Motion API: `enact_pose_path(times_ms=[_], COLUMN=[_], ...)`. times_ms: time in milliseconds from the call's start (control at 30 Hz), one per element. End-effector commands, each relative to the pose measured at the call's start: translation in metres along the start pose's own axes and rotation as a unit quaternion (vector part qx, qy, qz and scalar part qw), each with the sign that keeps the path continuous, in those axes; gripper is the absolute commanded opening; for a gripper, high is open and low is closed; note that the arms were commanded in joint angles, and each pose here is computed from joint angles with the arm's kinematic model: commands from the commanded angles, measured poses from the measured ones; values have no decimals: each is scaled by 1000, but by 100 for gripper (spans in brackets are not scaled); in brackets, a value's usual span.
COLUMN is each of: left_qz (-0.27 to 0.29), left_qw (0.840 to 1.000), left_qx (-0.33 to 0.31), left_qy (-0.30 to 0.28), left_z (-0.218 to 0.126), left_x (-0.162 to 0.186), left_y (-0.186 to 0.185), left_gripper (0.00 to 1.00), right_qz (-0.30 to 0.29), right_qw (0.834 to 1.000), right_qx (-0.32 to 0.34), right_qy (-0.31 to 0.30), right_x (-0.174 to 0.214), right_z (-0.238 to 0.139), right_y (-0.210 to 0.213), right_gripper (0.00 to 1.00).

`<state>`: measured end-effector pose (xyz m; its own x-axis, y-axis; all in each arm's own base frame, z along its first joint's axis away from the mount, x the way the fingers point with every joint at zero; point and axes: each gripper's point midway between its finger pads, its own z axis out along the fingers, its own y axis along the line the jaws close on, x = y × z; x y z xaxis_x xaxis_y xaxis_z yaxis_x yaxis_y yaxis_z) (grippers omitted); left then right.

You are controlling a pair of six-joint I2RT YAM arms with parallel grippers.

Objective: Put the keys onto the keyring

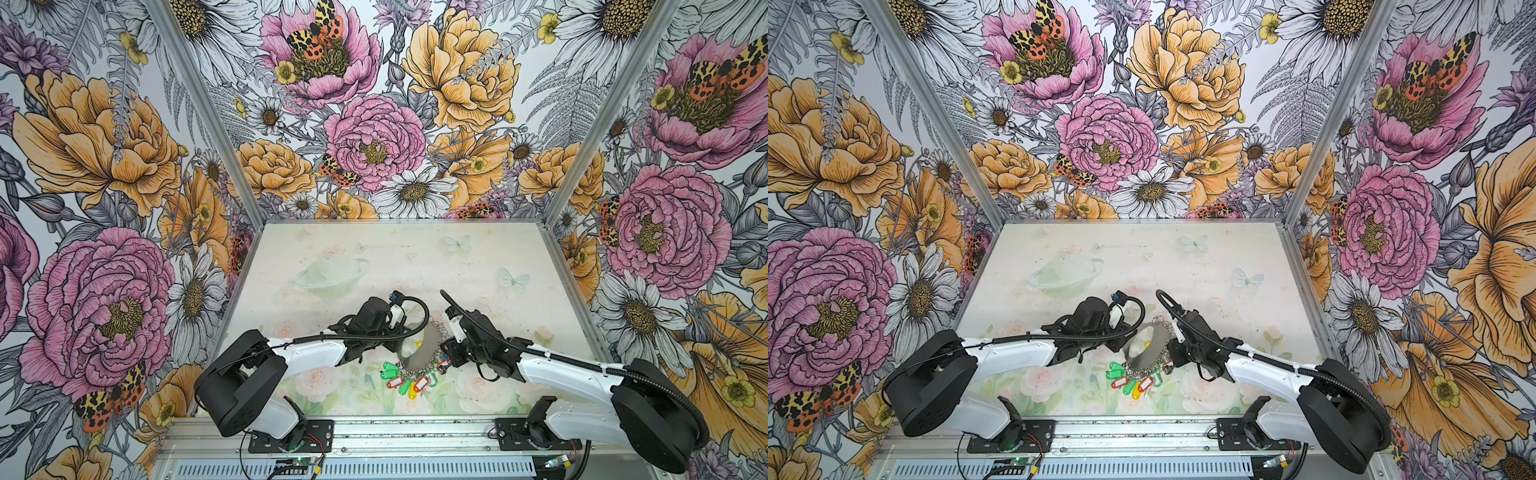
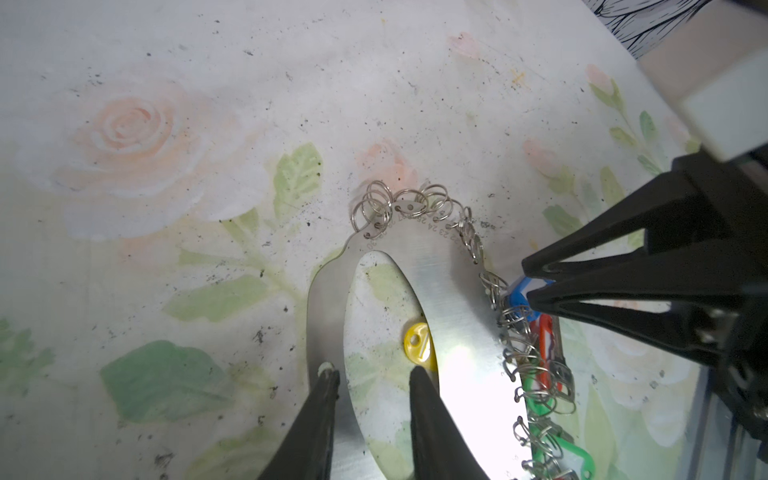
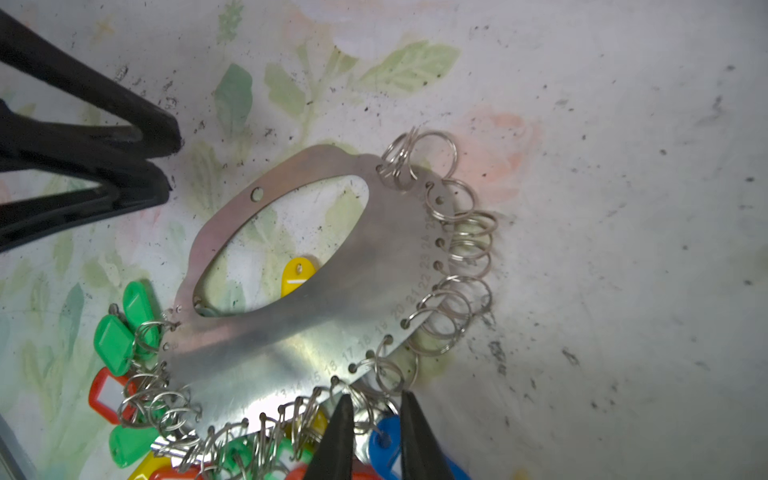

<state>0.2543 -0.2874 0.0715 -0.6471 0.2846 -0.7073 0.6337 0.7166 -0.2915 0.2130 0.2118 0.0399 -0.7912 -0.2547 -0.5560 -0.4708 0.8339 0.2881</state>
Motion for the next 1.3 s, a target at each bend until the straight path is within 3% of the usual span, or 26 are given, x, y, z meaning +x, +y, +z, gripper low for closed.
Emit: enact_pose_path(times_ms=[0, 433, 600, 1000, 1267], left_qz=[-8, -8, -8, -10, -10], left_qw=[1000, 1000, 999, 999, 999], left_qx=[-22, -25, -24, -25, -25], left_qy=[5, 18, 22, 27, 30], left_z=[0, 4, 8, 7, 9], left_x=[7, 14, 14, 20, 21], left_y=[10, 18, 20, 22, 23], left_gripper=[33, 35, 35, 35, 35], right_qz=[0, -7, -9, -20, -26], right_qw=[1000, 999, 999, 1000, 1000], right_qx=[-19, -27, -33, -11, -8], right_qy=[-12, -34, -17, 0, 0], right_x=[-11, -14, -8, -5, -8], right_z=[1, -10, -4, 7, 10], right_y=[8, 14, 17, 14, 14], right_gripper=[24, 28, 27, 22, 11])
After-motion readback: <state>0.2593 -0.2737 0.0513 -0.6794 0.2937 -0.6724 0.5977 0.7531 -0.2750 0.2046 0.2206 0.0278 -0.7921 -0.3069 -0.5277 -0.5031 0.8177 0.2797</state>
